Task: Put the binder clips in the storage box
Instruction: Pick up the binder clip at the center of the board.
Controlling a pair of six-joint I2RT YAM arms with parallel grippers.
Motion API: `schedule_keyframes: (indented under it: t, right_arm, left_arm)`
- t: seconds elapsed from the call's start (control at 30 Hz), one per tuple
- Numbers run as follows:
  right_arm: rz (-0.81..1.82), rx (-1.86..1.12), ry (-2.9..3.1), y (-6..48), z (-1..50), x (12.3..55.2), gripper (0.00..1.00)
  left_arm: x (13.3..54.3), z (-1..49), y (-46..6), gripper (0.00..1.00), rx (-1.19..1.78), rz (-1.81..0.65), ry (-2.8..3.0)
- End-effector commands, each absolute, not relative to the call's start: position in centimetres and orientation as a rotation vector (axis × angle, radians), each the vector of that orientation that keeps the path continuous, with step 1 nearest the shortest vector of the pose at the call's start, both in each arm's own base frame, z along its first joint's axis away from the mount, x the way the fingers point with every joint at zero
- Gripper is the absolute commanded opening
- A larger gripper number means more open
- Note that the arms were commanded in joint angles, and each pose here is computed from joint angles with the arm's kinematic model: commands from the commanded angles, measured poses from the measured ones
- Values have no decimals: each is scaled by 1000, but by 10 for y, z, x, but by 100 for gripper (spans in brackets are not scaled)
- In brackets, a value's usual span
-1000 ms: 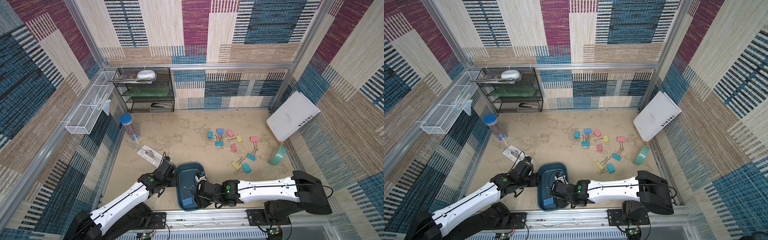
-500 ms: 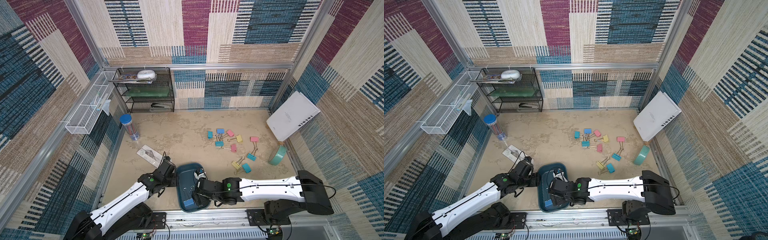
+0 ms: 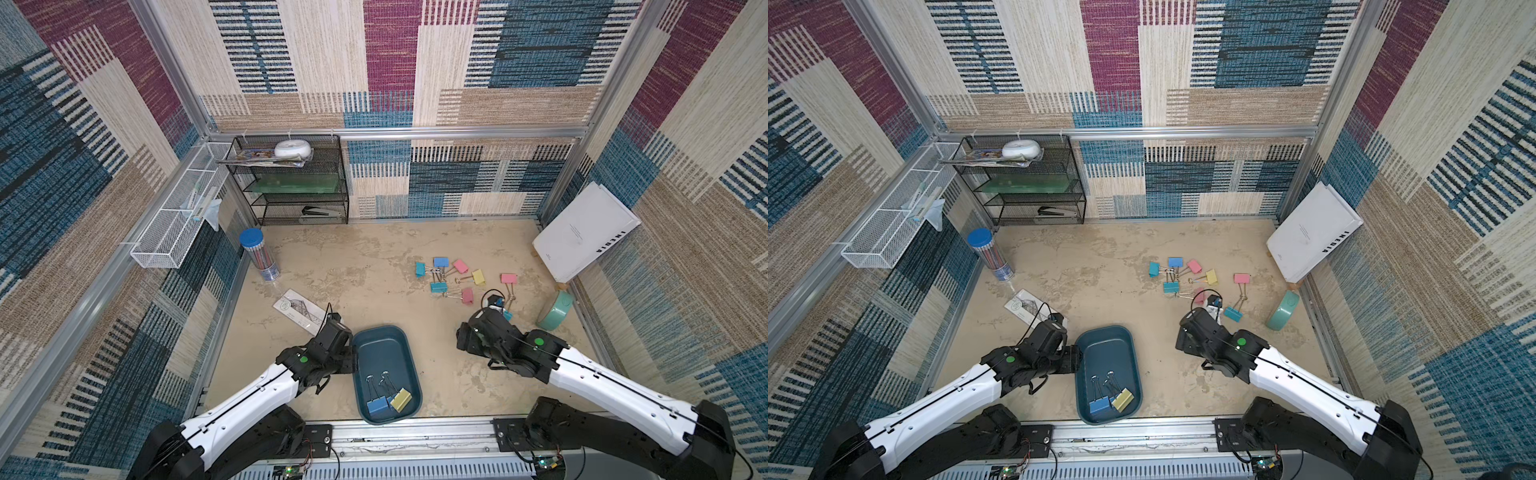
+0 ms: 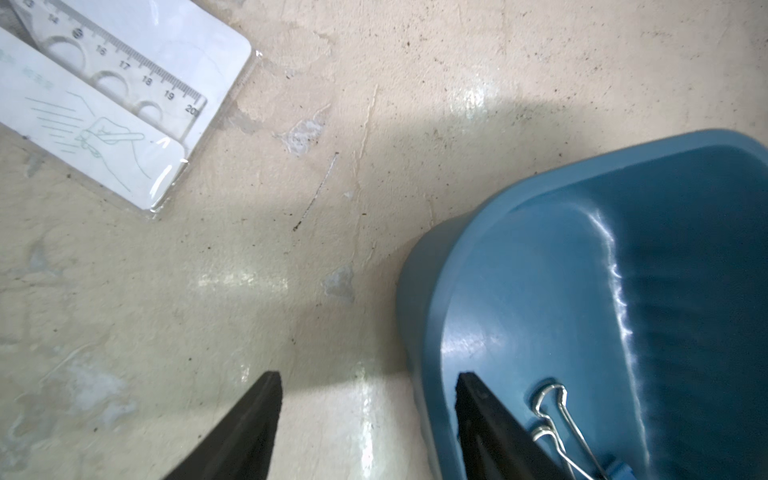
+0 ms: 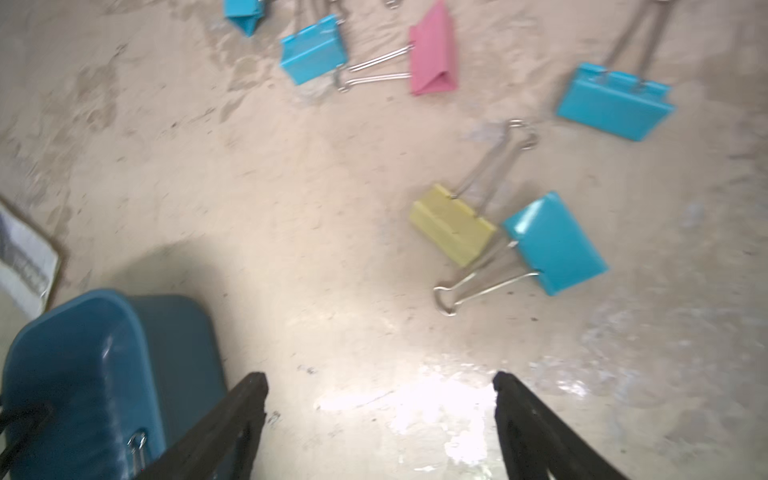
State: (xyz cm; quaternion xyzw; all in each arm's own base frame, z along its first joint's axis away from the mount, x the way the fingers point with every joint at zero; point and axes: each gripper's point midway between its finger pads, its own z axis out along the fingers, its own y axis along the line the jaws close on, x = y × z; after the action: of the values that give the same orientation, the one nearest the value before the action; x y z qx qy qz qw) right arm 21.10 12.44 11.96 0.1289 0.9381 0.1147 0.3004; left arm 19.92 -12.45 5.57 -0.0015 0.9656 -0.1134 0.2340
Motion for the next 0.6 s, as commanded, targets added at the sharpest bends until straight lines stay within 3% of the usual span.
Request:
schedule_keyframes:
  t: [0.0, 0.57]
  right_arm:
    - [384, 369, 2518, 113, 109, 210, 89]
    - [444, 311, 2600, 136, 75, 243, 89]
  left_arm:
    - [202, 57, -125, 71, 1, -311, 2640]
    - [202, 55, -125, 70, -2, -301, 2648]
